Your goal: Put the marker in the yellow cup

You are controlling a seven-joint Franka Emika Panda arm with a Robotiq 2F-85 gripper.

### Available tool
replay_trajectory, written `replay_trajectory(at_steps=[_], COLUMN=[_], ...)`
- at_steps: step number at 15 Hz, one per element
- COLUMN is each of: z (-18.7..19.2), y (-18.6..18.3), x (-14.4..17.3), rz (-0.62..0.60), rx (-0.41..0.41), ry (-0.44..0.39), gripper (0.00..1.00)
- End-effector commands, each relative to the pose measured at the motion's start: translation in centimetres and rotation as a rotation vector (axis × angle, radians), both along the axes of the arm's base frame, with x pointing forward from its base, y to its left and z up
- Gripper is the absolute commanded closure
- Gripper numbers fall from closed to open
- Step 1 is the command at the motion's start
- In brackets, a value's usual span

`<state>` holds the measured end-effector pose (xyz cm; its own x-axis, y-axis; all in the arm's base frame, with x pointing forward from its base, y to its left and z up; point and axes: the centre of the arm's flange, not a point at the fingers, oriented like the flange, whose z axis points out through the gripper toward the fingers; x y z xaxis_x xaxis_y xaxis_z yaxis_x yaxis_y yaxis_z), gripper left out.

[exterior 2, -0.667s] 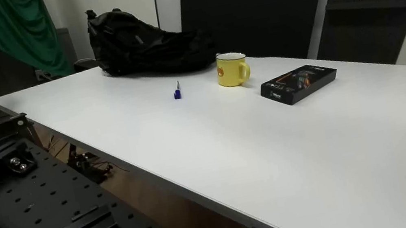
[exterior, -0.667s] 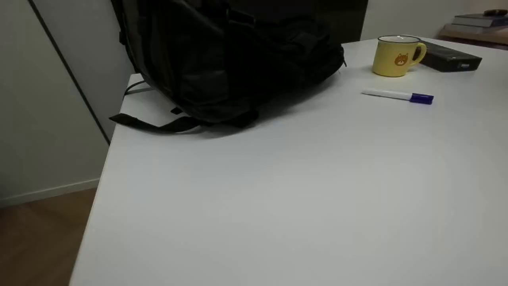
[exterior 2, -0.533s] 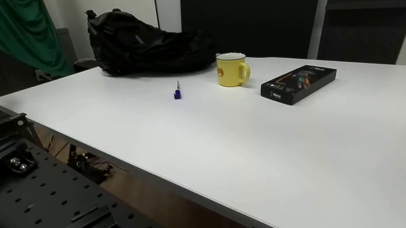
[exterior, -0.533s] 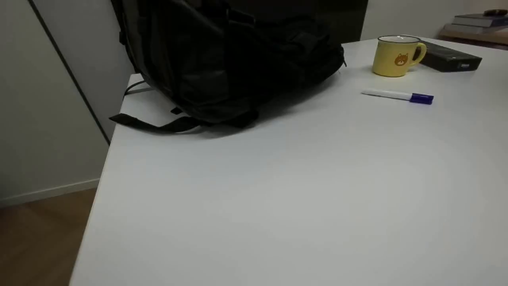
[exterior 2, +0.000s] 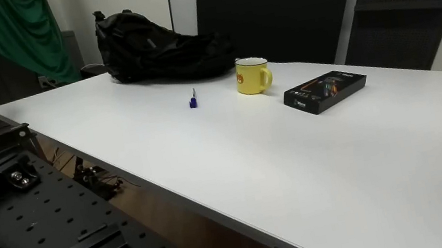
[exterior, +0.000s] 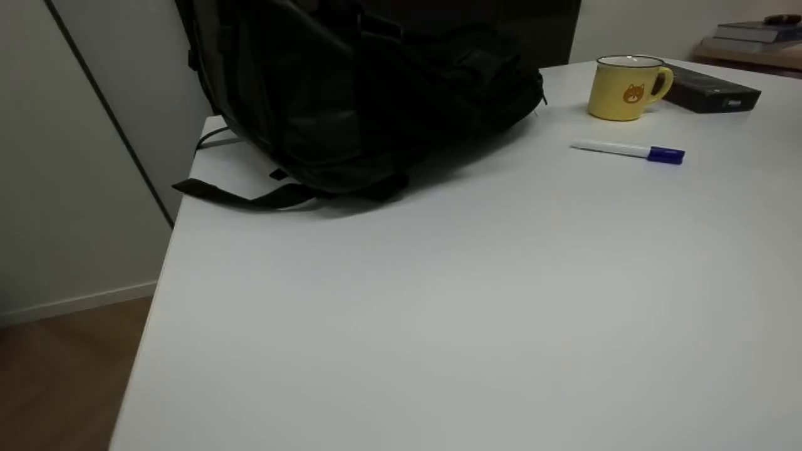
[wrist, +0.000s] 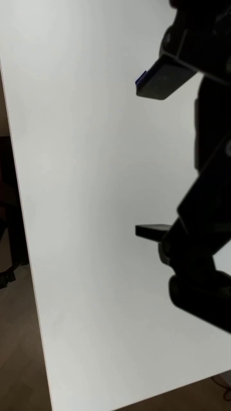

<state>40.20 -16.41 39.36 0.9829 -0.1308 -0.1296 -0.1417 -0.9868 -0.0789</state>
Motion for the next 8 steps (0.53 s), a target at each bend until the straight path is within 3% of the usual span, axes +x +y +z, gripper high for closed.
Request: replay_trajectory(at_steps=[1,4,8], z=[0.0,-1.7,-4.9], y=[0.0,3.5,11.8], x=[0.0,1.2,3.2], rz=[0.0,0.08,0.278], rx=[0.0,0.002,-0.008], ry=[0.0,0.018,0.001], gripper=[0.0,0.0,0.0])
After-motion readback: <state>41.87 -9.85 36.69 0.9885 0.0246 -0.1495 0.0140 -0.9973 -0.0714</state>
